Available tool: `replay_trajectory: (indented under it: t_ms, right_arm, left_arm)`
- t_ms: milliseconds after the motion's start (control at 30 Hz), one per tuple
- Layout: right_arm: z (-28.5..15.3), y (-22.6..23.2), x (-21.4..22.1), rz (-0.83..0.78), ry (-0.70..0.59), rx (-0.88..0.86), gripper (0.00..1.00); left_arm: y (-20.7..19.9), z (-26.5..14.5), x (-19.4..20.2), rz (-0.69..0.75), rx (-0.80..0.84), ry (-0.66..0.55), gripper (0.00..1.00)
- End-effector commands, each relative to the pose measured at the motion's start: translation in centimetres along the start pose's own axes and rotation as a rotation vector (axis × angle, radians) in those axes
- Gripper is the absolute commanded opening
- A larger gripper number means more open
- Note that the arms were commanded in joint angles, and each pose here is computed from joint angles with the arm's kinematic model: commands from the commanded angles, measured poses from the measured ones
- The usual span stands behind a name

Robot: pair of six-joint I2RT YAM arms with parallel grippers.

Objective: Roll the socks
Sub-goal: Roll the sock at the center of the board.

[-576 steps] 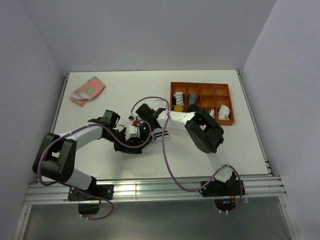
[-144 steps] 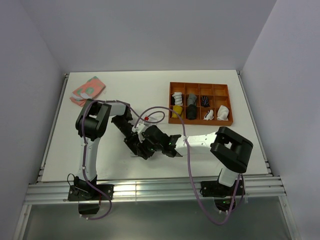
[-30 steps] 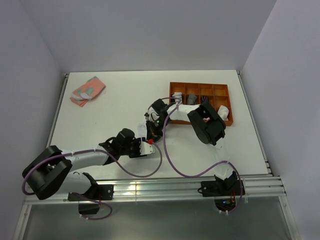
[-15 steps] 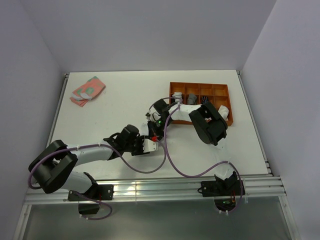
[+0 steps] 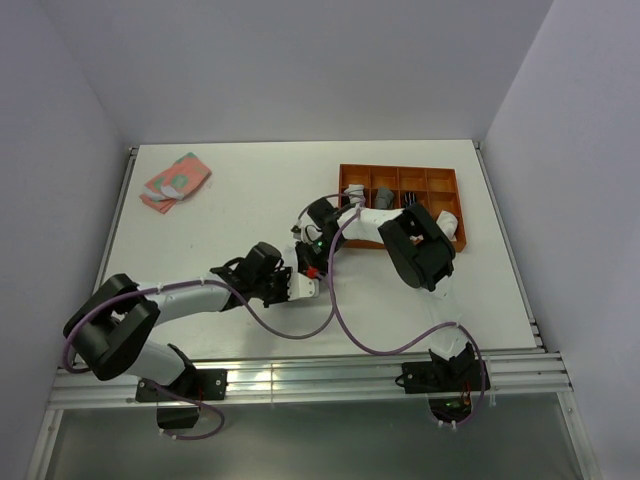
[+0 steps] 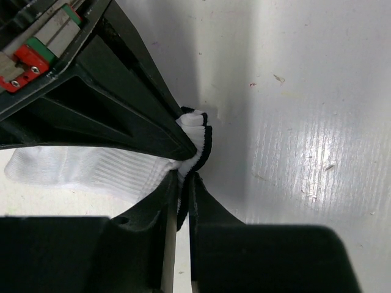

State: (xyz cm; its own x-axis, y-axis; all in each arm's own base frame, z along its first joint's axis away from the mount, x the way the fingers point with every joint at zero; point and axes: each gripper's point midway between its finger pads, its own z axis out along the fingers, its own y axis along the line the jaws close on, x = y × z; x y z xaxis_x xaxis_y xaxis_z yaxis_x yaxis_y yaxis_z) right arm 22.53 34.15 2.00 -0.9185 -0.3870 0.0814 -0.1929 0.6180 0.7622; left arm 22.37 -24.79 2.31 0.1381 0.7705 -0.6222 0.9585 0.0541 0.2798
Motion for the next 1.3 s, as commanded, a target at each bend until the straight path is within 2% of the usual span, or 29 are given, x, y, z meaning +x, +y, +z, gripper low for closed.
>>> replay_trajectory:
  t_ms: [0, 100, 133, 233, 400, 667, 967, 1100, 1133, 1267]
  right_arm:
    - [-0.6, 0.2, -0.1, -0.035, -0.011, 0.049, 0.00]
    - [-1.1, -0.3, -0.5, -0.052, -0.042, 0.110, 0.06]
    - [-1.3, -0.4, -0.8, -0.058, -0.062, 0.124, 0.14]
    - [-2.4, -0.1, -2.0, -0.097, -0.146, 0.178, 0.27]
    - [-5.2, 1.9, -3.6, -0.155, -0.316, 0.222, 0.37]
    - [-9.0, 1.8, -4.7, -0.067, -0.573, 0.339, 0.38]
    - [-13.2, 1.7, -2.6, -0.044, -0.825, 0.370, 0.36]
    - [-14.8, 2.1, -1.2, -0.100, -0.929, 0.349, 0.36]
    - [-14.9, 2.4, -0.9, -0.132, -0.938, 0.330, 0.36]
    - [-15.0, 3.6, 0.5, -0.267, -0.989, 0.293, 0.36]
  left_arm:
    - [-2.1, 0.1, 1.7, -0.028, 0.103, 0.062, 0.06]
    - [-2.8, -0.5, 1.6, -0.070, 0.161, 0.076, 0.00]
    - [-3.1, -0.6, 1.4, -0.091, 0.183, 0.074, 0.00]
    - [-4.0, -1.4, 1.2, -0.154, 0.256, 0.097, 0.00]
    - [-3.9, -2.5, 0.2, -0.246, 0.319, 0.095, 0.00]
    - [-4.9, -4.0, -0.3, -0.387, 0.446, 0.117, 0.00]
    - [-3.9, -4.5, -2.0, -0.591, 0.676, 0.087, 0.00]
    - [-3.7, -4.7, -2.3, -0.692, 0.817, 0.098, 0.00]
    - [-3.6, -4.5, -2.5, -0.757, 0.871, 0.109, 0.00]
    - [-2.2, -3.8, -1.9, -0.859, 0.929, 0.126, 0.00]
